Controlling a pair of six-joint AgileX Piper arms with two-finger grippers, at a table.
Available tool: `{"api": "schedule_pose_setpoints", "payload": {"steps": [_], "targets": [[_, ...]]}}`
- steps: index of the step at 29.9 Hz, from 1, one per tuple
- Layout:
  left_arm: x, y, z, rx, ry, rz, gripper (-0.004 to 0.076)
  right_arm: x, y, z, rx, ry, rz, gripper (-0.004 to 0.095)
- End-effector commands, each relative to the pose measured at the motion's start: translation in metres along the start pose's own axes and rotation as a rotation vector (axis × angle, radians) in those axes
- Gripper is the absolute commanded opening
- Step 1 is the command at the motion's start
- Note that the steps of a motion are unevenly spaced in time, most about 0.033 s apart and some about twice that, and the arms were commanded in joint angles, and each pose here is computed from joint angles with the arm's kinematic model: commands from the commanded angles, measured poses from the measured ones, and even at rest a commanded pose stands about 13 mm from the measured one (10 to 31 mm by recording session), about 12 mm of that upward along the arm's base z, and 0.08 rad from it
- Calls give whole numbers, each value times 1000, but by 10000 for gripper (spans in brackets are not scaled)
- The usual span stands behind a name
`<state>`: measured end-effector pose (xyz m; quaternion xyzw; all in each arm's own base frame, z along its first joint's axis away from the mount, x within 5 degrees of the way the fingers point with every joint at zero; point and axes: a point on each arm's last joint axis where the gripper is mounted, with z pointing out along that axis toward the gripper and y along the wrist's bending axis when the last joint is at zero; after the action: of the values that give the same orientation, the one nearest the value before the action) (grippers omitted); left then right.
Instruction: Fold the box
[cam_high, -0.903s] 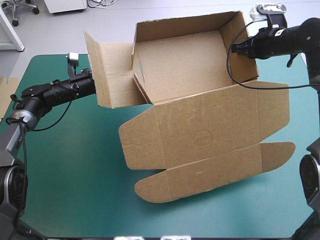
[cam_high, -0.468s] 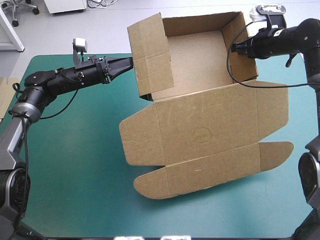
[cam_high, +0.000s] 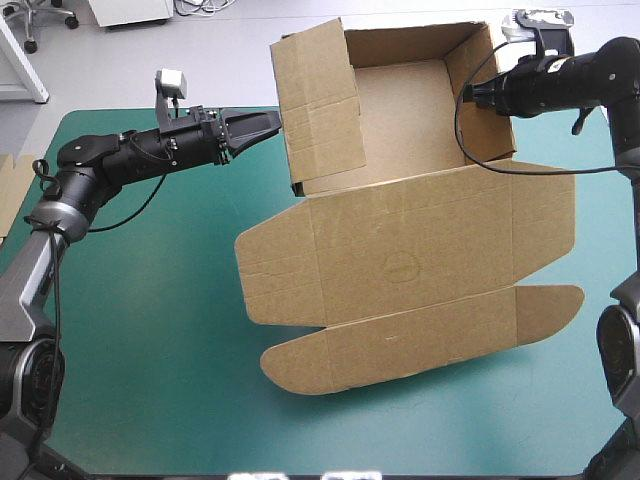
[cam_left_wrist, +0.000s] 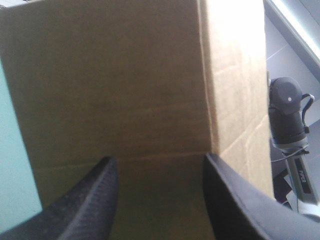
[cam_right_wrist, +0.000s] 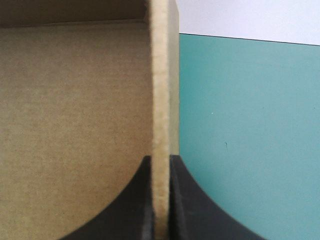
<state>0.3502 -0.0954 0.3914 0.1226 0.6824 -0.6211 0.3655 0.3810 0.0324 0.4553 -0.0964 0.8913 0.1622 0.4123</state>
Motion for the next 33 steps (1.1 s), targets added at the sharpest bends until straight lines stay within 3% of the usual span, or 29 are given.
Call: {"api": "schedule_pose_setpoints", "payload": {"steps": [1,5,14,18,22,27,33], "targets": [[-11,-52,1,176,-25,70,381,-15,12,-32,-18,-148,21,-12],[-11,-50,5,82,9,88,382,-14,13,-31,-23,-137,27,-11],[-9,-48,9,55,18,75,382,-13,13,-31,-20,-131,32,-10],[-8,-43,10,-37,47,89,382,-12,15,-27,-24,-109,30,-4],[-16,-53,11,-96,66,141,382,-6,18,-13,27,-40,4,2],[-25,-61,10,-257,106,206,382,-8,29,-4,16,-51,7,2],[-26,-57,10,-316,101,192,382,-8,35,-2,1,-54,36,1]]}}
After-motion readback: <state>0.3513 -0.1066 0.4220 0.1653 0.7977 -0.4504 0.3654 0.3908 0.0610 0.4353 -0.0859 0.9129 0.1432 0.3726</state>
